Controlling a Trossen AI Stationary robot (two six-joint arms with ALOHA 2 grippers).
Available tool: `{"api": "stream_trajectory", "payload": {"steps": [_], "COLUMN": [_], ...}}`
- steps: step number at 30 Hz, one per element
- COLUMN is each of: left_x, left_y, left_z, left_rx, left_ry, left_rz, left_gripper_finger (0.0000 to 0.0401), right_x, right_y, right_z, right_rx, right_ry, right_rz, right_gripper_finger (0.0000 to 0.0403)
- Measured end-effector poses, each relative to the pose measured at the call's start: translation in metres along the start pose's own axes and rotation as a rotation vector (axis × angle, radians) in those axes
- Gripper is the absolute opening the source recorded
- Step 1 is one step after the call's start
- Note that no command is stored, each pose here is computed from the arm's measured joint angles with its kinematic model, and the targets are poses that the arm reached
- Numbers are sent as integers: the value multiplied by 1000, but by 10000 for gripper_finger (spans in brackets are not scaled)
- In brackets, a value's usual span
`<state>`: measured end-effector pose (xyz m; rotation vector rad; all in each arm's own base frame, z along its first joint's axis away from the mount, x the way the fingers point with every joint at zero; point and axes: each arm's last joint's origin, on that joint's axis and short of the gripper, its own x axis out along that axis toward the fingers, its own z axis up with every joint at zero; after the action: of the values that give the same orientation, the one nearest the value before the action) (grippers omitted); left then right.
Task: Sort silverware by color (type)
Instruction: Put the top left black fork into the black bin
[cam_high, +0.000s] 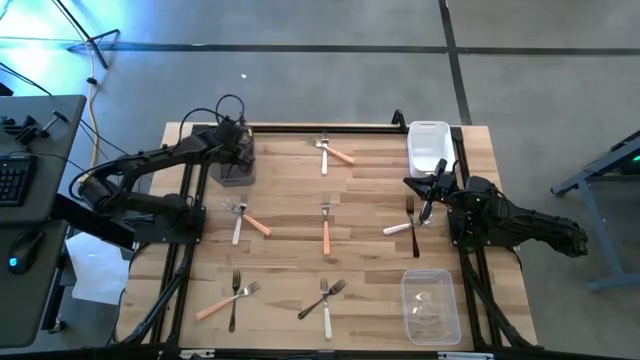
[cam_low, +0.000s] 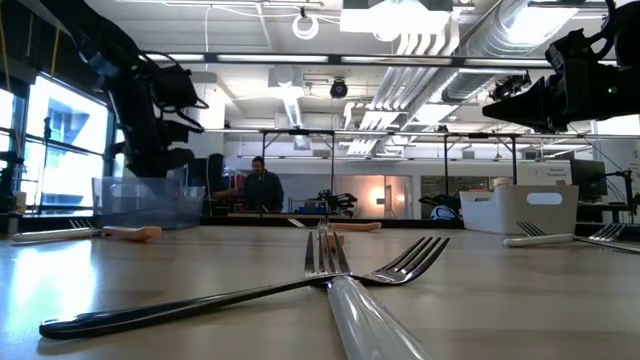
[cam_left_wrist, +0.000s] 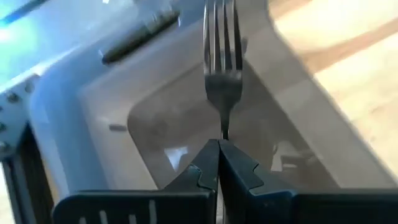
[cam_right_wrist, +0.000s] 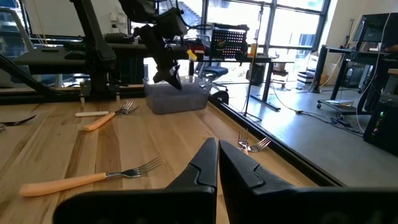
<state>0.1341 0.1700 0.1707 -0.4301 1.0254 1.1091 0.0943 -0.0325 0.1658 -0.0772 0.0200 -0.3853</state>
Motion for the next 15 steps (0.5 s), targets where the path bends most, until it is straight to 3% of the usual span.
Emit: {"api": "stream_trajectory", "payload": {"steps": [15], "left_x": [25], "left_y": [-7], "left_z": [0], "left_rx": [48], "left_ry": [51], "left_rz": [19], "left_gripper_finger": [0], "right_x": [0], "right_y": [0], "right_z": [0], "right_rx": [0], "right_ry": [0], "right_rz": [0], "right_gripper_finger": [0]}}
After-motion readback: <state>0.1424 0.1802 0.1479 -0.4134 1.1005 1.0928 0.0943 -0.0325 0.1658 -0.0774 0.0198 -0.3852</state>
